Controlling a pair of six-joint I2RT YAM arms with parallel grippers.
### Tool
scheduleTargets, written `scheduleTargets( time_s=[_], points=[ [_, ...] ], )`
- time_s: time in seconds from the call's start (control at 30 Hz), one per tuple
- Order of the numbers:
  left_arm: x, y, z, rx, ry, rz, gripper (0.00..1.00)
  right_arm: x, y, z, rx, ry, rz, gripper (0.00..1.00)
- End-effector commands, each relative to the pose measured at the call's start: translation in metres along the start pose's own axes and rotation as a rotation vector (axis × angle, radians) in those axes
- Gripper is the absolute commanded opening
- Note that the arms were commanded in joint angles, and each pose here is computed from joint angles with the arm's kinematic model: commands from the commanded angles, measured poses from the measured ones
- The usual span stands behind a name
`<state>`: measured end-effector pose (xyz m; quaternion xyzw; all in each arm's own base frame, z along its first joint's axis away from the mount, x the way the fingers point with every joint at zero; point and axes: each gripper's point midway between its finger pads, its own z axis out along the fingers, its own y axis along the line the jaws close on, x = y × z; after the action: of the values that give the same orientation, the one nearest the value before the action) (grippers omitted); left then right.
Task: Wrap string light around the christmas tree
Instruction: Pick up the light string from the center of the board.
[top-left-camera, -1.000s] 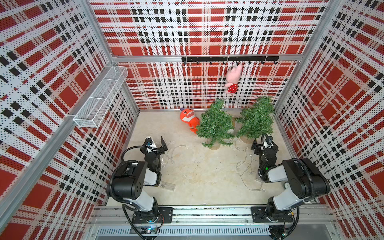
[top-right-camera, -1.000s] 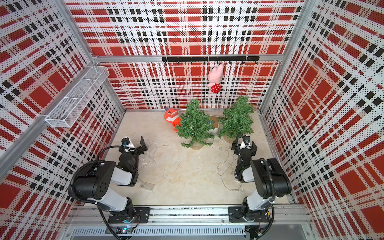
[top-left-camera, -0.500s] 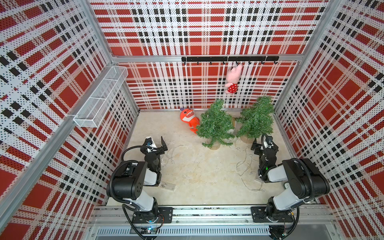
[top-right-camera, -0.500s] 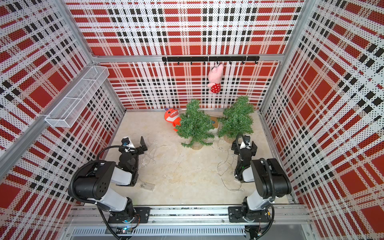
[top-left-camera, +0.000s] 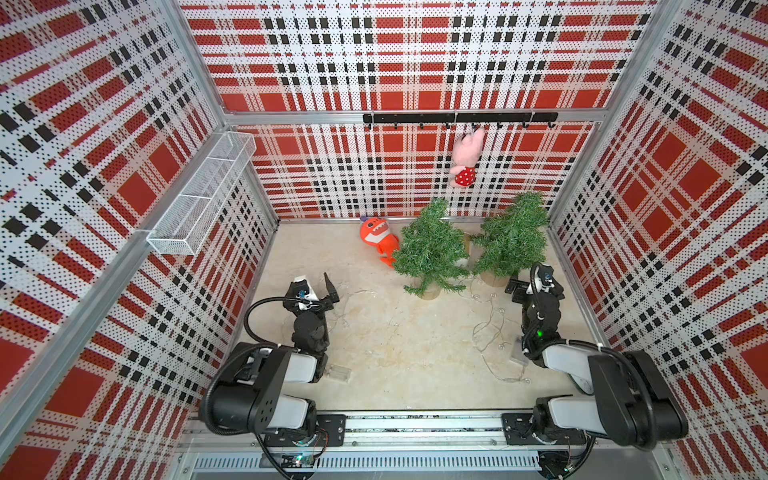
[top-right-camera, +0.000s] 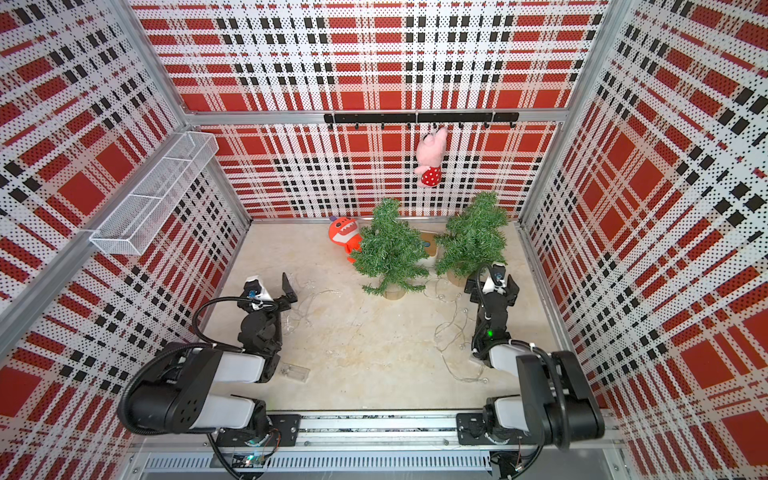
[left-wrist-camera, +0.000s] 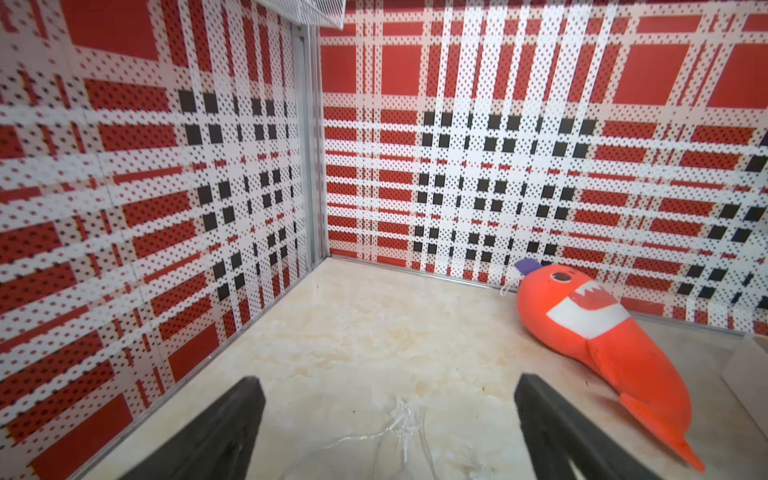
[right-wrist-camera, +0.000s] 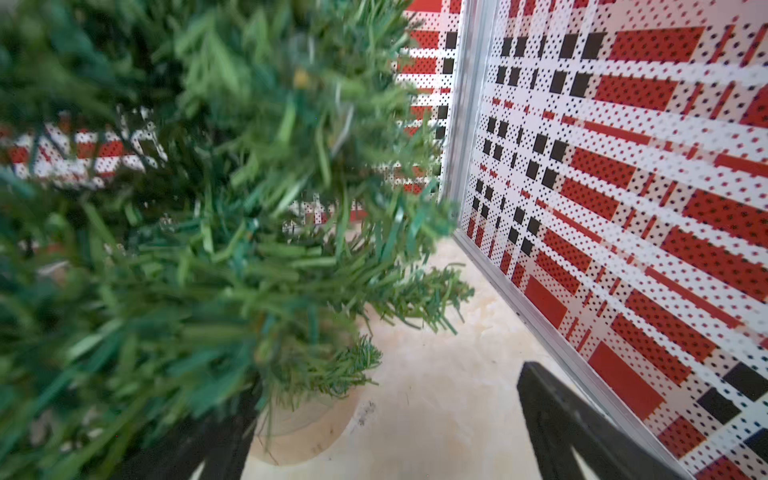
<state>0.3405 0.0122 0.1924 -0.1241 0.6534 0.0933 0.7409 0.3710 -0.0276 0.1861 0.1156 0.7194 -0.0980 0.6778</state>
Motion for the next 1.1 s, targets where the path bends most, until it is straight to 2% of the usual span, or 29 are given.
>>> scheduleTargets(
  time_s=[0.0,0.1,0.2,0.3,0.37,0.53,0.57,0.63,0.7,0.77,0.87,0.97,1.07],
  points=[
    [-0.006,0.003,-0.009,-0.119,0.014,0.056,0.98,0.013,-0.008,-0.003,0.075,0.158,0.025,1.00],
    [-0.014,0.001,-0.013,-0.194,0.023,0.084,0.98,0.008,-0.007,-0.008,0.123,0.273,0.074,1.00],
    [-0.023,-0.007,-0.012,-0.239,0.040,0.050,0.98,0.001,0.008,-0.015,0.073,0.377,0.289,1.00],
    [-0.027,-0.024,-0.004,-0.231,0.107,0.010,0.98,-0.005,0.055,-0.030,-0.237,0.395,0.399,1.00],
    [-0.027,-0.038,0.004,-0.182,0.184,-0.071,0.98,-0.004,0.065,-0.039,-0.287,0.436,0.450,1.00],
    [-0.020,-0.067,0.015,0.111,0.356,-0.265,0.99,-0.010,0.091,-0.055,-0.363,0.505,0.415,0.98],
    [-0.018,-0.064,0.015,0.125,0.375,-0.303,0.98,-0.012,0.096,-0.059,-0.370,0.522,0.397,0.98],
    [-0.009,-0.056,0.013,0.109,0.433,-0.327,0.96,-0.014,0.102,-0.068,-0.352,0.536,0.365,0.94],
    [0.004,-0.054,0.007,0.097,0.507,-0.315,0.95,-0.022,0.109,-0.081,-0.360,0.500,0.350,0.94],
    [0.018,-0.034,0.006,0.034,0.566,-0.319,0.96,-0.029,0.112,-0.091,-0.363,0.470,0.346,0.94],
    [0.042,-0.020,0.000,0.033,0.650,-0.369,0.96,-0.034,0.120,-0.099,-0.429,0.478,0.348,0.93],
    [0.056,-0.009,0.002,0.025,0.689,-0.424,0.92,-0.034,0.132,-0.109,-0.497,0.500,0.323,0.93],
    [0.063,-0.011,0.008,0.022,0.708,-0.402,0.86,-0.029,0.146,-0.124,-0.559,0.516,0.295,0.93]
  ],
)
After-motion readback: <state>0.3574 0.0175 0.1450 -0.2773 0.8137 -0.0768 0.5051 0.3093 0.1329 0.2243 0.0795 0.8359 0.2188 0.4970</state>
